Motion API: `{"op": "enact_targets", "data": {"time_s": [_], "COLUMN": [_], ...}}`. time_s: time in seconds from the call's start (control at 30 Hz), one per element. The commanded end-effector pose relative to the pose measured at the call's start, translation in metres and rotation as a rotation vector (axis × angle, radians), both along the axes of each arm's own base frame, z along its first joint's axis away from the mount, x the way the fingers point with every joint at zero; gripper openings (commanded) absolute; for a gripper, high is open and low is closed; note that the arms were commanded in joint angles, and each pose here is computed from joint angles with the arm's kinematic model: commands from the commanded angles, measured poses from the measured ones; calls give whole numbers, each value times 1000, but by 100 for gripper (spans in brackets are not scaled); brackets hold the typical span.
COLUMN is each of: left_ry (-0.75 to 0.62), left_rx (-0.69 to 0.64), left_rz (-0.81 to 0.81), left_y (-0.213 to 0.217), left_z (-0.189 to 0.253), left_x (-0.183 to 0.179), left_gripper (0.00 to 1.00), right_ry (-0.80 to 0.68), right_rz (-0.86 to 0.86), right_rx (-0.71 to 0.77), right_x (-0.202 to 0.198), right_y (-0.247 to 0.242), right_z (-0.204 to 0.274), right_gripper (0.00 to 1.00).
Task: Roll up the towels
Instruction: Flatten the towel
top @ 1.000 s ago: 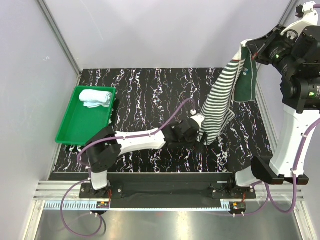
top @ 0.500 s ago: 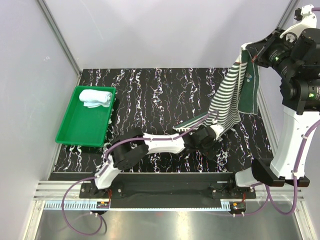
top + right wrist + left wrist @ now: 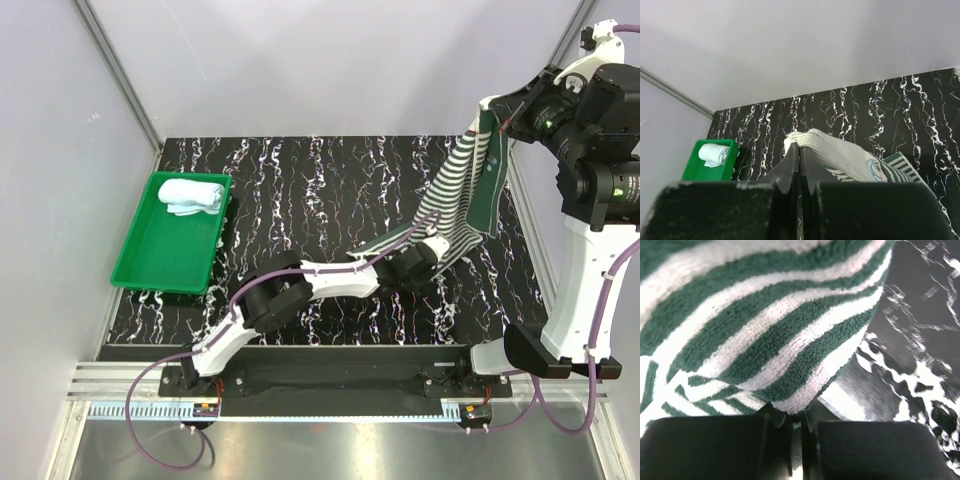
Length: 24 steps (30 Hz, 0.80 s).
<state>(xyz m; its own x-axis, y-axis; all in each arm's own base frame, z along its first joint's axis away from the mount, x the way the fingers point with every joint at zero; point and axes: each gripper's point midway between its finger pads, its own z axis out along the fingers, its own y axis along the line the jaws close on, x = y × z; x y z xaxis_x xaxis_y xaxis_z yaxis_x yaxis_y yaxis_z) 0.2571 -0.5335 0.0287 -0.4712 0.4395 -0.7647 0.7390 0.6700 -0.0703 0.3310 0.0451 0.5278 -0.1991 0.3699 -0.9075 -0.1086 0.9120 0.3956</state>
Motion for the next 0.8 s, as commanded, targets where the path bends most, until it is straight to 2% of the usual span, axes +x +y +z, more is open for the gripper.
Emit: {"op": "enact_targets", "data": {"time_s": [0.0,0.03,0.07,0.13,0.17,0.23,0.27,0.3,0.33,0.37,0.43,0.5,0.6,0.67,0.7,0.73,0.77], "left_ry": [-51,-62,-41,-37,-63,-91,-116,-152,-195,-229,-275,-262,-191,-97,-60,6,37], "left_rx": [-37,-48,2,0,-20,16,111,99,75,157,103,126,178,234,254,279,279], "left_rz": [52,50,49,40,60,99,140,163,185,207,243,261,321,390,408,448,451], "left_y": [-3,1,18,37,58,89,122,140,149,178,201,229,264,289,296,306,306], "left_z": [20,40,34,59,101,133,147,183,221,234,287,297,279,239,226,202,192], "left_x": [22,20,12,2,-3,-6,-6,-7,-5,-1,8,32,77,110,117,126,125], "left_gripper": [0,0,0,0,0,0,0,0,0,0,0,0,13,33,46,55,60], "right_ry": [-87,-84,-87,-86,-90,-75,-71,-62,-47,-36,1,20,56,81,110,96,99], "right_rz": [-24,-35,-47,-91,-108,-150,-173,-201,-211,-229,-252,-259,-252,-245,-238,-226,-215], "right_rx": [-27,-31,-35,-46,-48,-44,-42,-40,-35,-35,-36,-32,-22,-18,-18,-11,-11], "right_x": [-10,-11,-12,-16,-17,-18,-18,-17,-14,-12,-5,0,7,8,11,7,7], "right_y": [-5,-7,-9,-17,-20,-27,-31,-35,-37,-40,-44,-44,-43,-41,-40,-37,-36], "right_z": [21,20,21,21,22,19,19,16,12,8,-5,-14,-35,-51,-64,-63,-66], "right_gripper": [0,0,0,0,0,0,0,0,0,0,0,0,0,0,0,0,0]}}
